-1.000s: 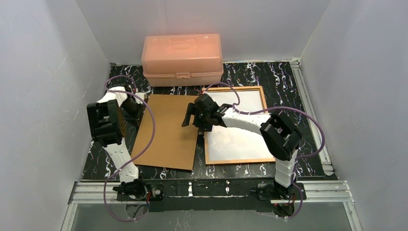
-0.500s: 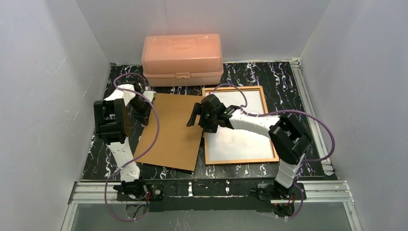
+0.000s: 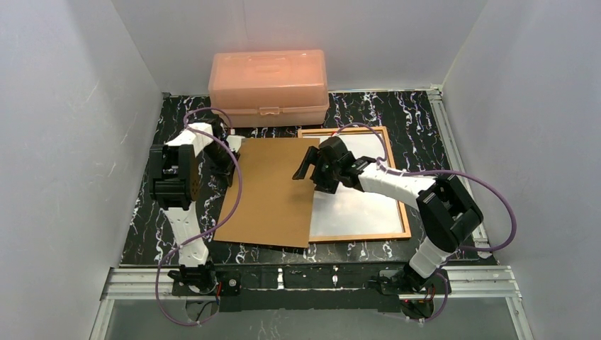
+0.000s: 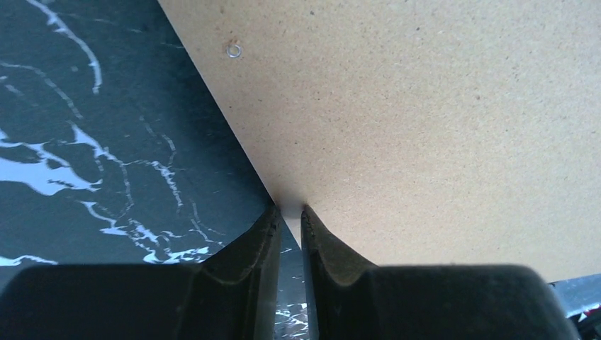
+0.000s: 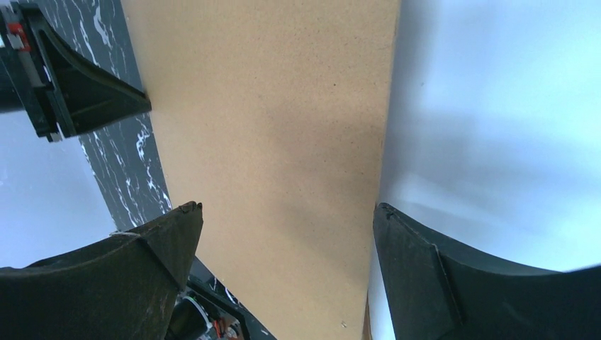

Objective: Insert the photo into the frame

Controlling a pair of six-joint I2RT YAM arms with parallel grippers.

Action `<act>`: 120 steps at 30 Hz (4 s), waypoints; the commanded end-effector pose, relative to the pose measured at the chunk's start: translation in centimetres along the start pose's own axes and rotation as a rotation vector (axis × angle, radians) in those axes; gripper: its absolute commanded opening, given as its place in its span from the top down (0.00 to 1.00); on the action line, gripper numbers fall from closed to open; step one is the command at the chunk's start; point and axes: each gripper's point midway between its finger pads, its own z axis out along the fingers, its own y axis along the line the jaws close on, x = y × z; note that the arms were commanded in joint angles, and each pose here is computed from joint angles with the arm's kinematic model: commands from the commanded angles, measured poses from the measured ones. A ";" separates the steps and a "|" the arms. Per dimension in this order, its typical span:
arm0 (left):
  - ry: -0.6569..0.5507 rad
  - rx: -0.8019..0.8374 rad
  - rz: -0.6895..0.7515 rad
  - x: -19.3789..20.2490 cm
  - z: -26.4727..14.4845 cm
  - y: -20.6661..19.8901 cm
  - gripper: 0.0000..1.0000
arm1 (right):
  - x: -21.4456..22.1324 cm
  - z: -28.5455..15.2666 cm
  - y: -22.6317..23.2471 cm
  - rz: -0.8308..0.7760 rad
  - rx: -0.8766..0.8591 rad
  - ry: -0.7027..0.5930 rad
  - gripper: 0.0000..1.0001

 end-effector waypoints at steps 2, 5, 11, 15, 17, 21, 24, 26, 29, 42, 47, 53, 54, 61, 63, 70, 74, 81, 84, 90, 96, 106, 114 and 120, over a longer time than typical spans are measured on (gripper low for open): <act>0.059 0.201 -0.007 0.9 2.1 -4.7 0.85 | -2.5 -1.8 3.8 -0.001 -0.177 -0.068 0.04; 0.058 0.193 -0.002 0.9 1.9 -4.7 0.85 | -2.3 -1.3 1.9 -0.014 -0.126 -0.041 0.04; 0.064 0.178 0.004 1.0 2.0 -4.4 0.85 | -2.4 -1.1 -0.2 -0.053 -0.079 -0.023 0.03; 0.067 0.175 0.000 1.0 2.2 -4.3 0.86 | -2.6 -0.9 -1.7 -0.083 -0.041 -0.004 0.03; 0.068 0.173 0.000 1.1 2.2 -4.2 0.86 | -2.8 -0.9 -2.2 -0.107 -0.029 -0.002 0.03; 0.067 0.170 0.003 1.1 2.2 -4.2 0.86 | -2.8 -0.8 -3.1 -0.140 -0.009 0.012 0.03; 0.067 0.169 0.001 1.0 2.2 -4.2 0.86 | -2.6 -0.6 -3.9 -0.143 0.003 0.029 0.04; 0.070 0.168 0.001 1.1 2.2 -4.1 0.86 | -2.4 -0.6 -4.3 -0.152 0.012 0.034 0.04; 0.074 0.162 0.002 1.2 2.3 -4.0 0.86 | -2.4 -0.8 -4.9 -0.170 0.029 0.034 0.04; 0.076 0.161 0.002 1.2 2.3 -4.0 0.86 | -1.5 -1.0 -4.1 -0.140 -0.097 0.047 0.12; 0.080 0.162 -0.001 1.3 2.3 -4.0 0.86 | -1.9 -1.6 -2.9 -0.150 -0.150 0.027 0.19; 0.078 0.170 -0.006 1.2 2.3 -4.2 0.86 | -1.5 -1.4 -2.4 -0.125 -0.189 0.042 0.27; 0.078 0.168 -0.005 1.2 2.3 -4.1 0.86 | -1.4 -1.3 -2.4 -0.119 -0.188 0.046 0.27; 0.073 0.176 -0.005 1.2 2.2 -4.3 0.86 | -1.3 -1.0 -2.1 -0.096 -0.211 0.056 0.31; 0.072 0.180 -0.008 1.2 2.2 -4.4 0.86 | -1.1 -0.7 -1.9 -0.082 -0.226 0.063 0.31; 0.071 0.183 -0.008 1.1 2.0 -4.5 0.86 | -0.5 -0.1 -2.2 -0.060 -0.243 0.083 0.34; 0.069 0.186 -0.009 1.1 1.9 -4.6 0.86 | -0.1 0.0 -2.5 -0.057 -0.238 0.092 0.35; 0.070 0.185 -0.005 1.2 1.9 -4.6 0.86 | 0.1 -0.1 -2.9 -0.058 -0.233 0.090 0.40; 0.069 0.188 -0.006 1.3 1.8 -4.7 0.86 | -0.2 -0.5 -1.9 -0.039 -0.286 0.075 0.49; 0.052 0.215 -0.012 0.8 0.8 -5.4 0.86 | -2.7 -3.7 2.9 -0.091 -0.415 -0.003 0.59; 0.043 0.255 -0.028 0.8 0.5 -6.2 0.85 | -3.5 -6.5 6.8 -0.087 -0.565 -0.020 0.60; 0.008 0.285 -0.034 0.6 -0.9 -7.3 0.83 | -2.5 -5.6 6.6 -0.199 -0.414 0.005 0.88; -0.210 0.302 -0.006 -1.1 -12.5 -9.7 0.54 | -5.6 -11.1 9.7 -0.393 -0.357 -0.139 0.99; -0.508 0.323 0.000 -2.7 -26.2 -13.9 0.16 | -5.9 -15.1 15.9 -0.618 -0.337 -0.267 0.99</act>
